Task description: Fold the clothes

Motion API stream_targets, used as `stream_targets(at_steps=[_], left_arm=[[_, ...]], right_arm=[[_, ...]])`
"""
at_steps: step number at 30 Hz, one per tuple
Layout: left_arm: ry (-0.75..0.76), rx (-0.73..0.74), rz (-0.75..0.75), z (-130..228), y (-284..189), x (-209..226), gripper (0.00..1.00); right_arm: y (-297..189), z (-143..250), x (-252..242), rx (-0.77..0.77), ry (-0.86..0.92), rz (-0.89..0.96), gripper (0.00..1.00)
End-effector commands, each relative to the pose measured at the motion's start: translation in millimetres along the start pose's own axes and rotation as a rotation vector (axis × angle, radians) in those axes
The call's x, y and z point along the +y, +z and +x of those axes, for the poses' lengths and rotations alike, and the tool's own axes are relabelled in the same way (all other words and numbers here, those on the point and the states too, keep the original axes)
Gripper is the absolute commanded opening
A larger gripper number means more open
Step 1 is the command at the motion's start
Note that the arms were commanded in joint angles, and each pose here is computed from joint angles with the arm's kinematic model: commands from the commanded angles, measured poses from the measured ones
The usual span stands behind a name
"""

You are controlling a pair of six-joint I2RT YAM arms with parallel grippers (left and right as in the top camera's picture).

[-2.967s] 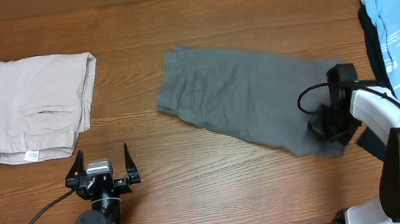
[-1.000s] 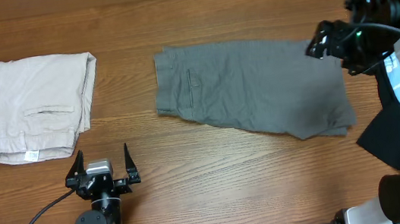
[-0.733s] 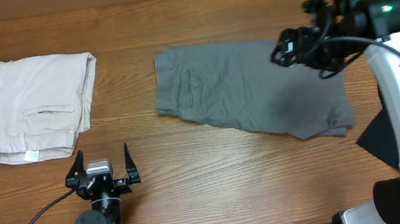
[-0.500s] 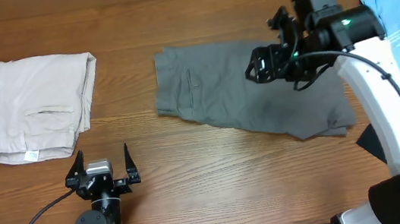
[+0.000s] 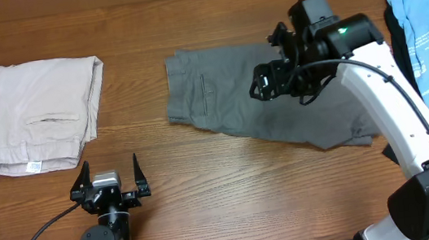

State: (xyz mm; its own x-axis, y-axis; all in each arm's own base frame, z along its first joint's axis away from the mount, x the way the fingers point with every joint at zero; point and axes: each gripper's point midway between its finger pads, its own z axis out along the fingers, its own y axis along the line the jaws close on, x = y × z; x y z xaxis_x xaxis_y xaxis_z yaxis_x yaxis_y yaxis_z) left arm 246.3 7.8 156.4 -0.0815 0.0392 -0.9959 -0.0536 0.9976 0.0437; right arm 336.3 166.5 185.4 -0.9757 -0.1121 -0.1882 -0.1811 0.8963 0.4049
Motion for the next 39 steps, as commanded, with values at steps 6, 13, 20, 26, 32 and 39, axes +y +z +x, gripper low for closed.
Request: stream_targets(at_steps=[6,13,20,26,32,39], left_arm=[[0.022,-0.01,-0.003,-1.2,-0.4,0.5,1.0],[0.023,-0.01,-0.003,-1.2,-0.4,0.5,1.0],[0.023,-0.01,-0.003,-1.2,-0.4,0.5,1.0],[0.022,-0.01,-0.003,-1.2,-0.4,0.5,1.0],[0.023,-0.01,-0.003,-1.2,-0.4,0.5,1.0],[0.022,-0.01,-0.003,-1.2,-0.4,0.5,1.0]], right_arm=[[1.9,-11.5,-32.4,-0.081,0.143,0.247,0.96],[-1.1,-11.3,-42.6,-0.087,0.145,0.299,1.0],[-7.4,-13.5,-59.2,-0.107,0.206,0.344,1.0],[-21.3,-19.3,-91.8,-0.135,0.307,0.35,1.0],[-43.0,-18.3,-140.8,-0.164,0.435,0.379,1.0],[-64.7,-6.6,-186.8,-0.178,0.567,0.407,1.0]])
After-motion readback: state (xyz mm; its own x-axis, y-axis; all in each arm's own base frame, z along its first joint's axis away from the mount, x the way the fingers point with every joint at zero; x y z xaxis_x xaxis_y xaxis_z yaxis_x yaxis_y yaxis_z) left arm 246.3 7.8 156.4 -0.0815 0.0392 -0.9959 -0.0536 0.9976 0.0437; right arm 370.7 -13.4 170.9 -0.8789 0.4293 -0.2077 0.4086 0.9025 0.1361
